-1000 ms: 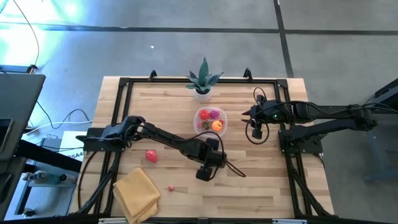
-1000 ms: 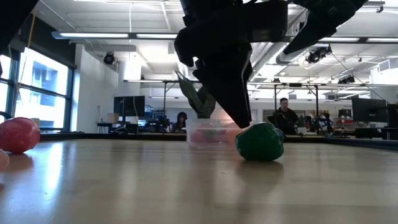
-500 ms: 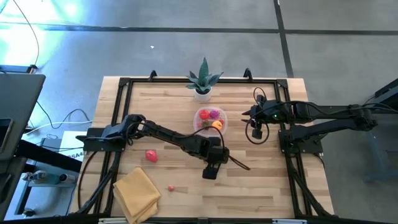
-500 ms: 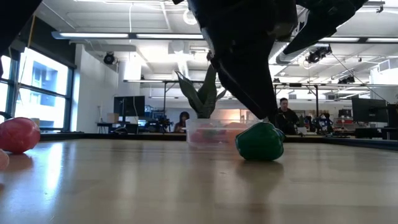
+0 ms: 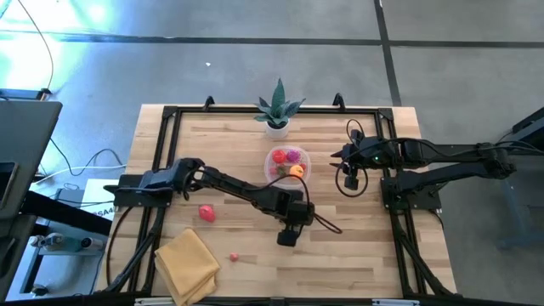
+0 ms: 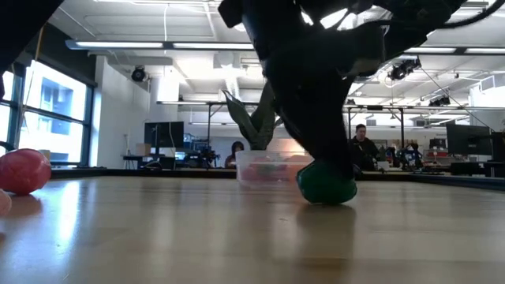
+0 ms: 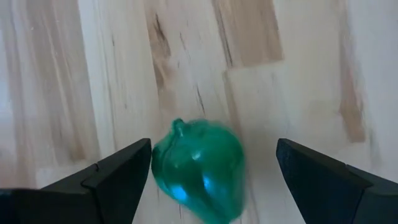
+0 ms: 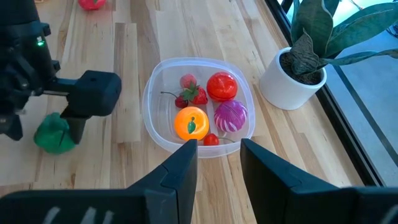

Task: Pick and placing Produce into tupperware
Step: Put the green bell pepper into the transparent container

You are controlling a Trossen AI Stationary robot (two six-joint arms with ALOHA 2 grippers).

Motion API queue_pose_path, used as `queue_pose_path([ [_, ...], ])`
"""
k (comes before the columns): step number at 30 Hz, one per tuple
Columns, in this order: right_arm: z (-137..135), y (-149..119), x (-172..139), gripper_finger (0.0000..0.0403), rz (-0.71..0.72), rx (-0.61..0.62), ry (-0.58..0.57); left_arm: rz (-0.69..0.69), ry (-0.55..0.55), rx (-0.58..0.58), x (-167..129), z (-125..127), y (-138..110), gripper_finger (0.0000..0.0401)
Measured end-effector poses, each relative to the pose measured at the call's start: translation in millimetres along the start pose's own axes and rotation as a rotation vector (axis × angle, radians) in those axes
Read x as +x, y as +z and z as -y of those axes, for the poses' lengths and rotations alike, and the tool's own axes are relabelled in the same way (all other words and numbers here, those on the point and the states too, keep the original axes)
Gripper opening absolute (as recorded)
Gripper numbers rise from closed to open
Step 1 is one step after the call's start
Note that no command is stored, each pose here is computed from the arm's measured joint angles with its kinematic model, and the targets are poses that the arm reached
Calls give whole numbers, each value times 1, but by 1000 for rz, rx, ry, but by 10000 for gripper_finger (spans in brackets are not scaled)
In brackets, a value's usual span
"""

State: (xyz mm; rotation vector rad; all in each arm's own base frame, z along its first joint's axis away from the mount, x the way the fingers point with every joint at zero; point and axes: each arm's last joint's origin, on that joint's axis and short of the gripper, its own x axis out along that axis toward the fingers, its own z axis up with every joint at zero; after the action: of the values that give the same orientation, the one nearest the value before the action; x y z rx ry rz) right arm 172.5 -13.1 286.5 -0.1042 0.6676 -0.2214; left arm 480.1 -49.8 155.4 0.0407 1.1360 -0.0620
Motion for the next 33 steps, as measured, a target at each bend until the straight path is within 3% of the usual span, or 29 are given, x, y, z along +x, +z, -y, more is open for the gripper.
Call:
queue_pose_path([
  [14, 0, 0, 0, 113, 1, 0, 0, -52, 6, -24, 17, 0, -7, 337],
  [33, 0, 0, 0, 113, 0, 0, 0, -63, 19, -448, 15, -15, -8, 337],
])
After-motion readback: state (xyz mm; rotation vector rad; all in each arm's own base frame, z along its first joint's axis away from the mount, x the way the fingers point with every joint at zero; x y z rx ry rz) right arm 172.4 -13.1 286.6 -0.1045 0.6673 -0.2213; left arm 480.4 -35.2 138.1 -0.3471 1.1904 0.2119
